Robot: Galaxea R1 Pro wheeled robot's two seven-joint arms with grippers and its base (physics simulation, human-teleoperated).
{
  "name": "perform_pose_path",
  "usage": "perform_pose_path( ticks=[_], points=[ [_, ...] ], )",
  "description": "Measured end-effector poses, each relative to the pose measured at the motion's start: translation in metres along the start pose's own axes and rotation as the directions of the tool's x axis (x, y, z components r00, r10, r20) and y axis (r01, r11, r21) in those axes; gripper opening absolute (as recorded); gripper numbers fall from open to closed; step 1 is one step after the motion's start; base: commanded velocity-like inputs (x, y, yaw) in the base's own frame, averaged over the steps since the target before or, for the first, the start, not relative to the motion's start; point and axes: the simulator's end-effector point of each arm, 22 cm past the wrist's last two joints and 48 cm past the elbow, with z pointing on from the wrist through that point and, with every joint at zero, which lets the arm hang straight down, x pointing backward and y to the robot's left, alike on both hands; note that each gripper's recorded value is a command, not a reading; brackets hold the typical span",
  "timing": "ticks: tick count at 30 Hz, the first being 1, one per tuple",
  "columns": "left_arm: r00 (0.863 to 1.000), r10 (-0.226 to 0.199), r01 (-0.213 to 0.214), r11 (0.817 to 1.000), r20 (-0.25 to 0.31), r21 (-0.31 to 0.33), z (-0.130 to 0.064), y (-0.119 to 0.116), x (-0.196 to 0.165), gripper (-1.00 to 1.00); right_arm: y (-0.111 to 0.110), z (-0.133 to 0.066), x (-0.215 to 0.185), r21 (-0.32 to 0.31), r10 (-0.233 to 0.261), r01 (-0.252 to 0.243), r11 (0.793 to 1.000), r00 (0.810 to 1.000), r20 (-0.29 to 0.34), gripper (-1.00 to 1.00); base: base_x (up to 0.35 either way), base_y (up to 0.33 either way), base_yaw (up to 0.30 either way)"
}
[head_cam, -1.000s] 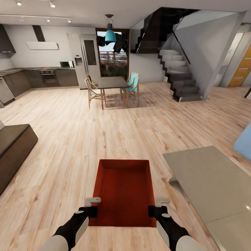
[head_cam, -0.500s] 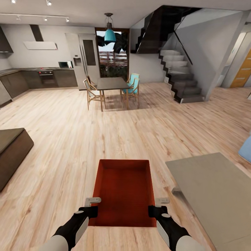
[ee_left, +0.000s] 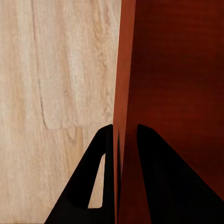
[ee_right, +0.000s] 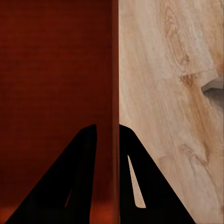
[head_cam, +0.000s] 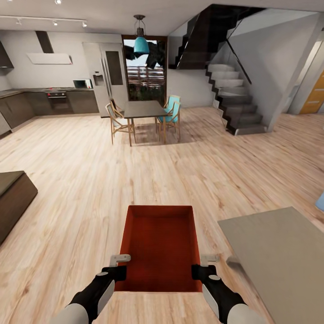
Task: Move the two storage containers from the living room to the garage. In the garage, place one container on the floor and stack the other container on top of it (either order is fine).
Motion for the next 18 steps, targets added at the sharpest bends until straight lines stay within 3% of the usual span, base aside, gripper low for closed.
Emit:
perform_pose_path(
  ticks=[18],
  points=[
    [1.0, 0.0, 0.0, 1.0, 0.0, 0.0, 0.0, 0.0001, 0.0002, -1.0, 0.0, 0.0, 0.0001, 0.0, 0.0, 0.0, 1.0, 1.0, 0.0, -1.0, 0.339, 0.0, 0.0]
  ],
)
